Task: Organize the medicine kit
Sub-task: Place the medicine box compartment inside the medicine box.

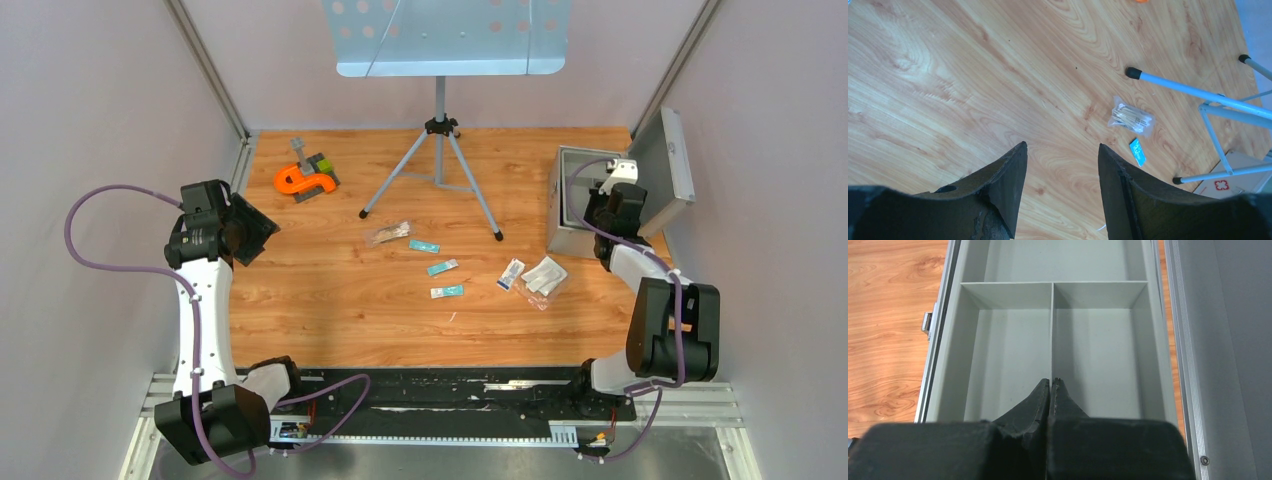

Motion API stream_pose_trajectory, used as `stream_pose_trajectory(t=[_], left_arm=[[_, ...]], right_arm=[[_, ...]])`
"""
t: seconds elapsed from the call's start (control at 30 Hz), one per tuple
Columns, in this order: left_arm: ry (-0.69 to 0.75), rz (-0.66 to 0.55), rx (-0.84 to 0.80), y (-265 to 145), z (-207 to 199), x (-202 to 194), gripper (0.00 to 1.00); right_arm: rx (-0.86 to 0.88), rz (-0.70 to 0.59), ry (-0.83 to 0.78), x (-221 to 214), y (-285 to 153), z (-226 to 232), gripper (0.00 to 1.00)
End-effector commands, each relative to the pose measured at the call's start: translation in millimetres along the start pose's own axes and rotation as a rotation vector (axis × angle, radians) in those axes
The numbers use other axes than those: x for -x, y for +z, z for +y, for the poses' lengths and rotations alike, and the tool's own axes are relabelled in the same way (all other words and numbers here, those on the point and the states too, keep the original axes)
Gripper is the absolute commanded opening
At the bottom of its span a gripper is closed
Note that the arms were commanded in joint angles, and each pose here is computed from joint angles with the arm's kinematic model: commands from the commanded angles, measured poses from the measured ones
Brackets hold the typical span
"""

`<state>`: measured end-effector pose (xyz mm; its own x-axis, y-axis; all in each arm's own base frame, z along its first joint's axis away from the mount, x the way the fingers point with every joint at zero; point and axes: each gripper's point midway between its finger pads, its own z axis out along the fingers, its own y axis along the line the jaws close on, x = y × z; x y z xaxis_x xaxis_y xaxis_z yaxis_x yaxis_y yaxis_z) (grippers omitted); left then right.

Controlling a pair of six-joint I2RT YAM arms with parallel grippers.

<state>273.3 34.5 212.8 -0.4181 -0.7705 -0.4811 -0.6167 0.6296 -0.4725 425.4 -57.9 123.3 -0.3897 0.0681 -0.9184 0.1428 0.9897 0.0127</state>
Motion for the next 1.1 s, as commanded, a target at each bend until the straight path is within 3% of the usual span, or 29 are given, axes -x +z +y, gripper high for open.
stream_pose_trajectory(t=[0.0,0.87,1.07], left_arm=[[-0.001,-0.036,-0.007,-6,1,6,0.62],[0.002,-0.033,-0.007,-5,2,4,0.62],[0.002,-0.033,-0.008,-5,2,4,0.62]], right_arm=[[0.034,-0.072,0.005,20,1,3,0.00],[0.041,-0.016,0.019,1,10,4,0.00],[0.034,-0.006,0.057,8,9,5,0.13]])
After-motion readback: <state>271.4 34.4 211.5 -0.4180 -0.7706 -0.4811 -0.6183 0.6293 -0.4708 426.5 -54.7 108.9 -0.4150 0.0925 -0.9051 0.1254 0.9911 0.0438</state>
